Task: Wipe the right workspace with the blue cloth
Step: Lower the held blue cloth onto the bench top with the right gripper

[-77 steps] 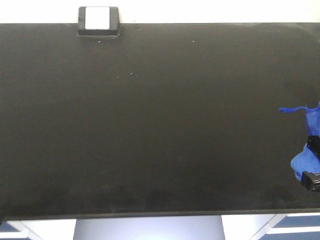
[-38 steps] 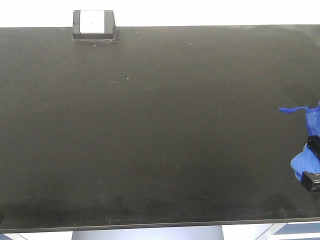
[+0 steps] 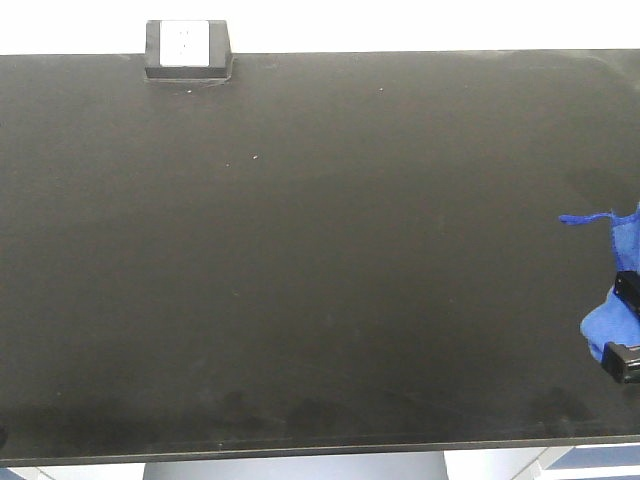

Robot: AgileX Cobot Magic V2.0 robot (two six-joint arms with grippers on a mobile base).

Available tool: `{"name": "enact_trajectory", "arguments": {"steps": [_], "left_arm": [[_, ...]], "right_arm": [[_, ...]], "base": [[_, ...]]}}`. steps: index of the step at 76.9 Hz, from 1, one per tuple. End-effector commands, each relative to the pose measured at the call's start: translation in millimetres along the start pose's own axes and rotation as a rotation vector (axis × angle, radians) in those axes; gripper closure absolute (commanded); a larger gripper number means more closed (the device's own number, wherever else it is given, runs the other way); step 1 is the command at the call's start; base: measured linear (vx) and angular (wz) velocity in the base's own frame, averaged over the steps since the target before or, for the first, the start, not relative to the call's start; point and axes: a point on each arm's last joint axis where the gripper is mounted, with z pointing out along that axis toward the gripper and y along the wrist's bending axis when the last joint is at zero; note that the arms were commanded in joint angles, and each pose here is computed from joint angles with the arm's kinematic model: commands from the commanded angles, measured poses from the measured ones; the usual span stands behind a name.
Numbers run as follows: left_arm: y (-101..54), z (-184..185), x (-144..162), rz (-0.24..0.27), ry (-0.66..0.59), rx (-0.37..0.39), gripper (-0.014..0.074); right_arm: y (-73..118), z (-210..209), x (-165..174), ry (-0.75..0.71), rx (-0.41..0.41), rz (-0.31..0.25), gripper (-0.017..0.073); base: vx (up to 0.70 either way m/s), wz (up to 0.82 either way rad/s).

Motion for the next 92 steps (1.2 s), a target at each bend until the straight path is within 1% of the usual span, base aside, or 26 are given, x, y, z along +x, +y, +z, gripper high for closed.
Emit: {"name": "enact_trajectory", "arguments": {"steps": [1,6,13,23,38,48,59,72,82,84,90,92], "left_arm": [[-0.5,-3,-16,-0.003,-0.117,0.001,0.0600],[-0.5,-3,-16,-0.003,-0.117,0.001,0.0600],[-0.5,-3,-16,-0.003,-0.117,0.001,0.0600],[-0.5,-3,-16,-0.003,-0.117,0.001,0.0600],[-0.5,-3,-16,-0.003,-0.117,0.001,0.0600],[-0.5,-3,-16,-0.003,-0.117,0.001,0.0600],[-0.5,-3,-16,-0.003,-0.117,0.001,0.0600],[-0.5,-3,-16,-0.003,-0.117,0.001,0.0600],[-0.5,-3,-16,-0.003,-0.117,0.001,0.0600],[-0.5,-3,-16,-0.003,-0.117,0.001,0.0600],[-0.5,-3,-16,-0.003,-0.117,0.001,0.0600],[-0.5,-3,-16,-0.003,-0.117,0.001,0.0600]], "right_arm": [[-0.1,-2,-19,-0.134,-0.006,0.033,0.0567],[0.3,0,-21,-0.148,-0.011,0.047,0.0567],[-0.1,14,-23,-0.121,-0.006,0.028,0.0567],[-0.2,53,-20,0.010,-0.006,-0.029,0.0567],[0.6,118,-15,0.201,-0.020,-0.036,0.0567],[0.7,157,-18,0.290,-0.029,-0.061,0.0567],[1.1,195,-17,0.387,-0.037,-0.061,0.0567],[1.9,225,-4,0.481,-0.049,-0.082,0.0567],[3.0,239,8,0.532,-0.054,-0.080,0.0567],[3.9,240,9,0.536,-0.055,-0.072,0.0567],[13.4,241,11,0.540,-0.076,-0.079,0.0567],[19.7,241,11,0.538,-0.092,-0.094,0.0567]], "base": [[0.00,0.00],[0.00,0.00],[0.00,0.00],[0.00,0.00],[0.00,0.00],[0.00,0.00],[0.00,0.00],[0.00,0.00],[0.00,0.00],[0.00,0.00],[0.00,0.00],[0.00,0.00]]}}
